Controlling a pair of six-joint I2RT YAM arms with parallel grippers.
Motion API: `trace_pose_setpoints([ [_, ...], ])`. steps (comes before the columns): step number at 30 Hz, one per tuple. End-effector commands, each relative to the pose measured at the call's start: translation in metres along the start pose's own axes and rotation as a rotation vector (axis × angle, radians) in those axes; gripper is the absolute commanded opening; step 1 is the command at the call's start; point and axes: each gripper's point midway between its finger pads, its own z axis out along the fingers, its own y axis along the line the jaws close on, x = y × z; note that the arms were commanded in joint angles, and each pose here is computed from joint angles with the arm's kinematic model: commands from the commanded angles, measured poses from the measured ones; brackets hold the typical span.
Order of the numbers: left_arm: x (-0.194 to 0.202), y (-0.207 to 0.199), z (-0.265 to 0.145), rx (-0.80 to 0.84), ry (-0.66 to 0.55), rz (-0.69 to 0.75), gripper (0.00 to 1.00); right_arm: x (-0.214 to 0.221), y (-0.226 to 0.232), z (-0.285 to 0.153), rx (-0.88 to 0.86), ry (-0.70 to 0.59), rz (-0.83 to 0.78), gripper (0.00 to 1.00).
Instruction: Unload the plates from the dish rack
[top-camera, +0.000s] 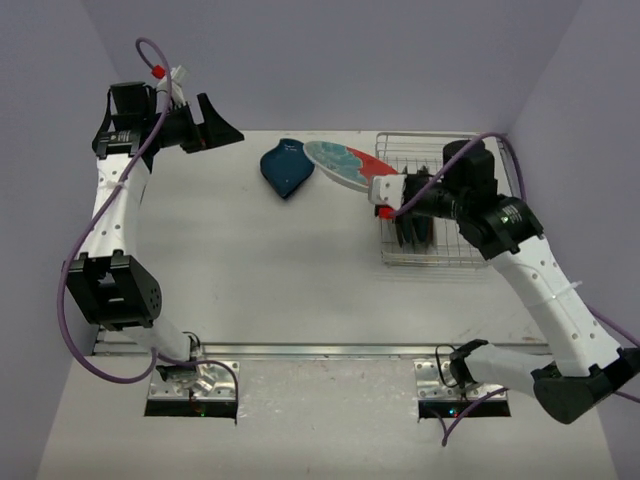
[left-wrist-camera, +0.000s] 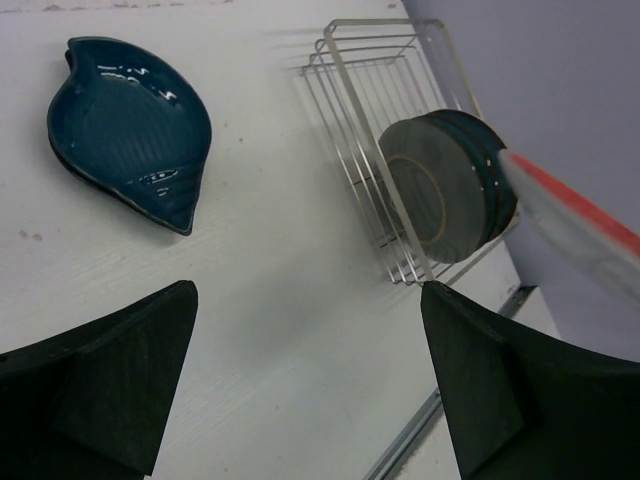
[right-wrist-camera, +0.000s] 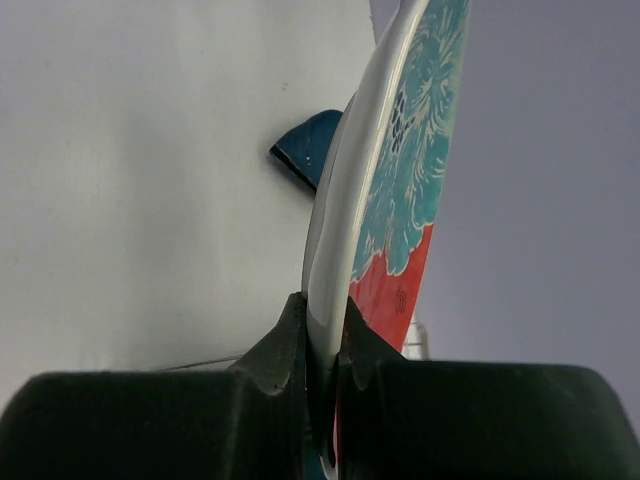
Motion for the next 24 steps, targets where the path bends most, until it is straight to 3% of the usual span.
trace_pose_setpoints([
  [1, -0.011, -0.048, -0.03, 0.214, 0.005, 0.01, 0.89, -0.062, -0.03, -0.001, 0.213, -0.141, -0.665, 0.0],
  [4, 0.011, -0.055, -0.033, 0.265, 0.084, -0.044, 0.87, -0.07, 0.0, 0.014, 0.197, -0.195, -0.87, 0.0],
  [8, 0.05, -0.064, -0.026, 0.286, 0.199, -0.014, 0.87, -0.074, 0.041, 0.035, 0.189, -0.268, -1.03, 0.0],
  [16, 0.15, -0.089, -0.008, 0.307, 0.46, -0.042, 0.79, -0.082, 0.071, 0.059, 0.198, -0.301, -1.096, 0.0],
  [24, 0.165, -0.076, -0.003, 0.241, 0.489, -0.024, 0.73, -0.086, 0.077, 0.061, 0.204, -0.304, -1.108, 0.0],
])
